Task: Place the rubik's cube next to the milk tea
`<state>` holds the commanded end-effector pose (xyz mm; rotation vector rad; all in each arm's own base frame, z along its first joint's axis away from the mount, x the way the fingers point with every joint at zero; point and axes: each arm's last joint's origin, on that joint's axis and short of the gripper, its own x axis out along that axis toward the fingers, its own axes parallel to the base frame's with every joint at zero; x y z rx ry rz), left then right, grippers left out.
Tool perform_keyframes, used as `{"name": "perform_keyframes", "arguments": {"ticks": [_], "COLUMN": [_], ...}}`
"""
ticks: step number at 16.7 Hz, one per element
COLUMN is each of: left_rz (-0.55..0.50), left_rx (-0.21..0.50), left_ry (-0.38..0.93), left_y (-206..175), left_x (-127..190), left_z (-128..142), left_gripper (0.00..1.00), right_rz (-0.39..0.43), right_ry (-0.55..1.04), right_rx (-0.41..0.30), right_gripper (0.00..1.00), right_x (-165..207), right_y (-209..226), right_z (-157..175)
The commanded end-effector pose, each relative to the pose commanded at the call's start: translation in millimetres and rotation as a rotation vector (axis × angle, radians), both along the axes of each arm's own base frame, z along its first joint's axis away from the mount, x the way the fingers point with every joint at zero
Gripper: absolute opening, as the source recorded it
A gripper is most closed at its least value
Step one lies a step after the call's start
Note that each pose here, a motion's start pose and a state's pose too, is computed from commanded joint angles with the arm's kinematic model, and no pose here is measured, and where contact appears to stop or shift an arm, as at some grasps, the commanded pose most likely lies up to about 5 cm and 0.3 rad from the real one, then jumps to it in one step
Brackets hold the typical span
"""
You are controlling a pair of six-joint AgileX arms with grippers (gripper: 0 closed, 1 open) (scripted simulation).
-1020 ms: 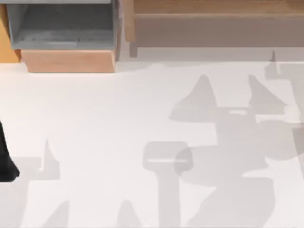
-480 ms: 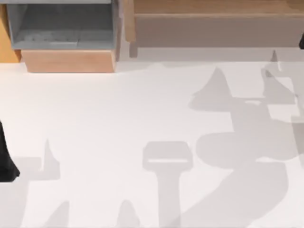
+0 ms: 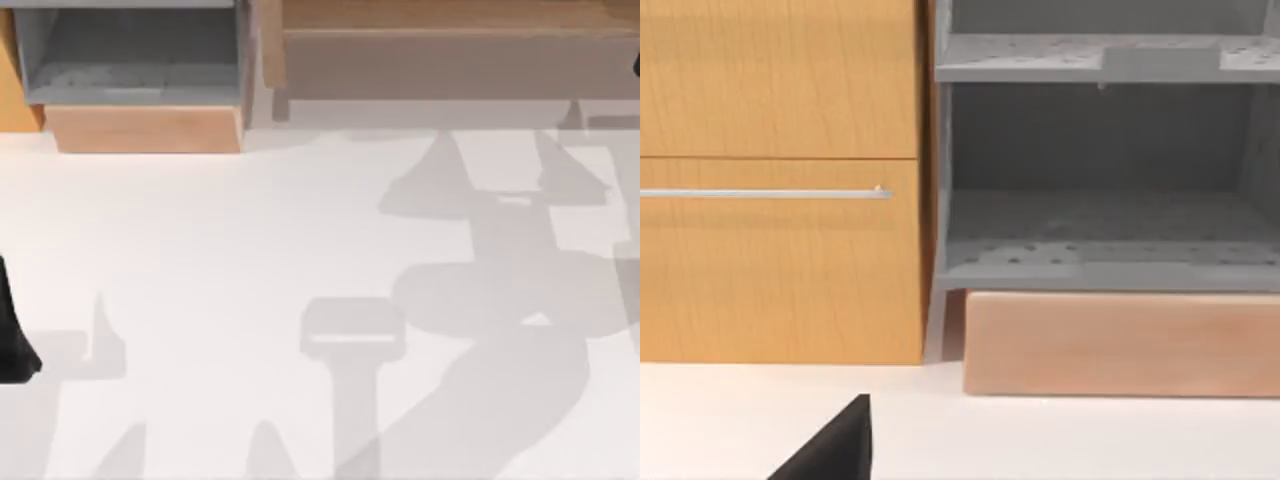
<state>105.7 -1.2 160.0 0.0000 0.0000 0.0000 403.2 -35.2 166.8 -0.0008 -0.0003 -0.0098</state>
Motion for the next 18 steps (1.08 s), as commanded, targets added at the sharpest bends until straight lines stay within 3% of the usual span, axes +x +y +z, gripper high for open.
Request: {"name": "perform_keyframes", "arguments": {"ticks": [7,12,18], "left_rz": [0.000,0.000,0.000], "left_rx": [0.000,0.000,0.000], "left_ry": [0.000,0.000,0.000], "left_y": [0.0,0.0,0.0], "left_x": [0.0,0.0,0.0], "left_z": [0.0,0.0,0.0], "left_gripper": [1.00,1.00,1.00], "right_rz": [0.000,0.000,0.000], "right_ry": [-0.001,0.000,0.000], "right_rx": [0.000,0.001,0.001], "right_gripper": [1.00,1.00,0.55], "right_x": [41.3,44.4,44.4], "right_y": [1.3,1.2,1.2], "right_z": [-15.4,-17.6,-17.6]}}
